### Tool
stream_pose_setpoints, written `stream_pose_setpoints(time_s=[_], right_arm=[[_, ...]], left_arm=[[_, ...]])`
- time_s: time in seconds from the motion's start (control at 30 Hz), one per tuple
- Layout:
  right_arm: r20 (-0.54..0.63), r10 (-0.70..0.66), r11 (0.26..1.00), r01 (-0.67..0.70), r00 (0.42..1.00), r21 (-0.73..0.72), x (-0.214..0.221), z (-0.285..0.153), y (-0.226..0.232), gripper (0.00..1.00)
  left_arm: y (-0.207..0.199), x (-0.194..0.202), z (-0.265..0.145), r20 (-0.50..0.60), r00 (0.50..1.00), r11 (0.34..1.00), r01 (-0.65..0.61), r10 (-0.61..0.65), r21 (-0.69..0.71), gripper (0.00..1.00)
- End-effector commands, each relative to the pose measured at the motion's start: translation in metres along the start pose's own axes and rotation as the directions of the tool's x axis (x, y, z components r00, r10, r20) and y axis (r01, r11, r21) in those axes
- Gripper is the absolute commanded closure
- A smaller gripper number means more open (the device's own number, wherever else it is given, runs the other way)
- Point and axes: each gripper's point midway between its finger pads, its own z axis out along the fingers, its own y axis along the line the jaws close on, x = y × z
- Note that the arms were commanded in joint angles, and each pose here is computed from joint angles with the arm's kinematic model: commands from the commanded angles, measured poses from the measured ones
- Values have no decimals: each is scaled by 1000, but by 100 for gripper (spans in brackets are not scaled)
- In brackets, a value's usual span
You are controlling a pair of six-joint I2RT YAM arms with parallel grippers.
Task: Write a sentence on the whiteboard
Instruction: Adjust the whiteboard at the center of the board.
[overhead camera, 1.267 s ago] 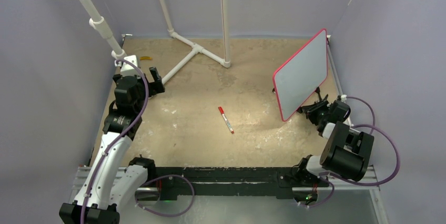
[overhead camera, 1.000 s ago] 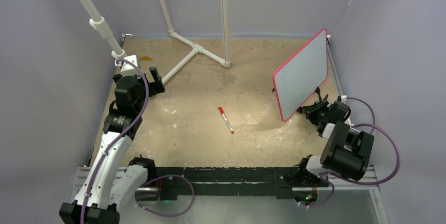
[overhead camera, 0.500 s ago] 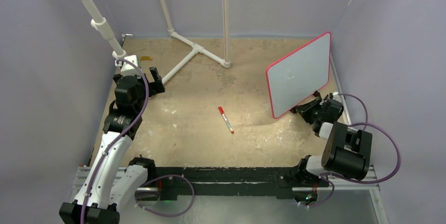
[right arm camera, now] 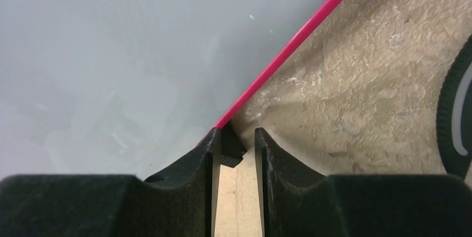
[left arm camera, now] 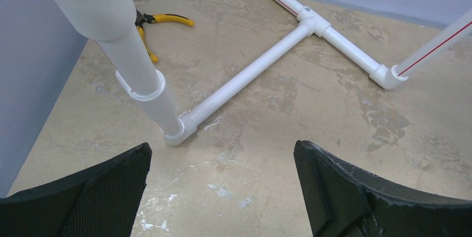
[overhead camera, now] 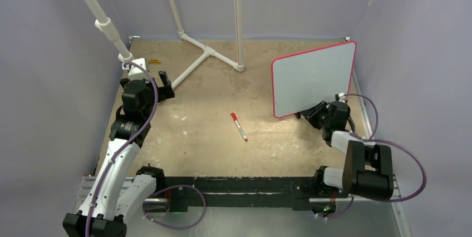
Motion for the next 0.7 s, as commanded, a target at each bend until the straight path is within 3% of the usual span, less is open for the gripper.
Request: stream_pose_setpoints(time_s=[0.0, 0.27, 0.67], right_arm=[[63, -15, 1000, 14, 998, 16, -7, -14, 4, 68], [155, -108, 994, 108, 982, 11, -29, -31, 19, 53], [96, -199, 979, 202, 975, -20, -16, -19, 31, 47]], left_arm=[[-4, -11, 0, 37, 999, 1000, 20, -20, 16, 1], [-7, -9, 1, 29, 999, 999, 21, -22, 32, 1], [-8, -8, 2, 23, 1000, 999, 20, -21, 33, 1]])
